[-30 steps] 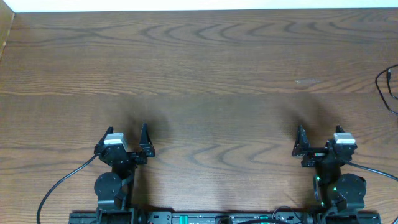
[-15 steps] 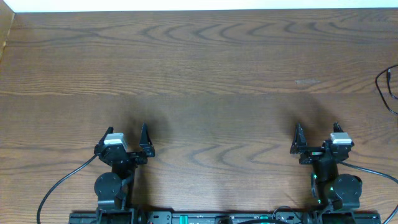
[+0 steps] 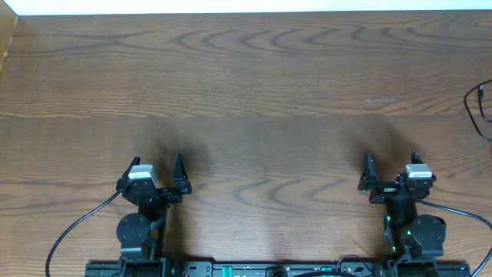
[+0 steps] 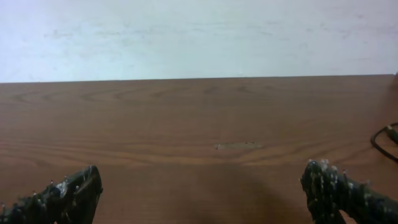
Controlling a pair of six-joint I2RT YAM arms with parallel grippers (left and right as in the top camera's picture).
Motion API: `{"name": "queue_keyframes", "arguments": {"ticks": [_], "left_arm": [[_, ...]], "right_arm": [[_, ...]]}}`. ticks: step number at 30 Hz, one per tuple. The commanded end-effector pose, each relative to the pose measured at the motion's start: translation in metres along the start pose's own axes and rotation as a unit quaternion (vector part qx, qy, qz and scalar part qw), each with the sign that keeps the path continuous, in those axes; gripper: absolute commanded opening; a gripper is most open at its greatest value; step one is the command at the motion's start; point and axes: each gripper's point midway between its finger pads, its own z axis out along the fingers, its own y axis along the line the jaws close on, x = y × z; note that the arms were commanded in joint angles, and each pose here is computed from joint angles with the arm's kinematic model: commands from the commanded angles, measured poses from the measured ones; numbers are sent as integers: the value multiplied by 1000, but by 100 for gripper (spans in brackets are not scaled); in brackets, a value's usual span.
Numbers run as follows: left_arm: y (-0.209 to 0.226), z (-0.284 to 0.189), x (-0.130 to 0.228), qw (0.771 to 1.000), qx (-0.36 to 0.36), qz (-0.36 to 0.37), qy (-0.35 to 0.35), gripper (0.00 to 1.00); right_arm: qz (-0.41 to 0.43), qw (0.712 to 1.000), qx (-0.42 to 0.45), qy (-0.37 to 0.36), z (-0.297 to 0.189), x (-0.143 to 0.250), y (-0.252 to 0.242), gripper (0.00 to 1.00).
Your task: Untangle cables
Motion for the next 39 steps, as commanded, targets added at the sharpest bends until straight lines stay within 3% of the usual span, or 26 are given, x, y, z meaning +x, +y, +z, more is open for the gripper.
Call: {"name": "queue_keyframes", "arguments": {"ticks": [1,39], "left_arm": [[2,2,16,1000,-1,-2,20,98],[2,2,16,1000,-1,-2,20,98]], "right_arm": [[-28,1000,0,-1,0,1,-1,99],[-20,1000,3,-1,0,1,-2,99]]}}
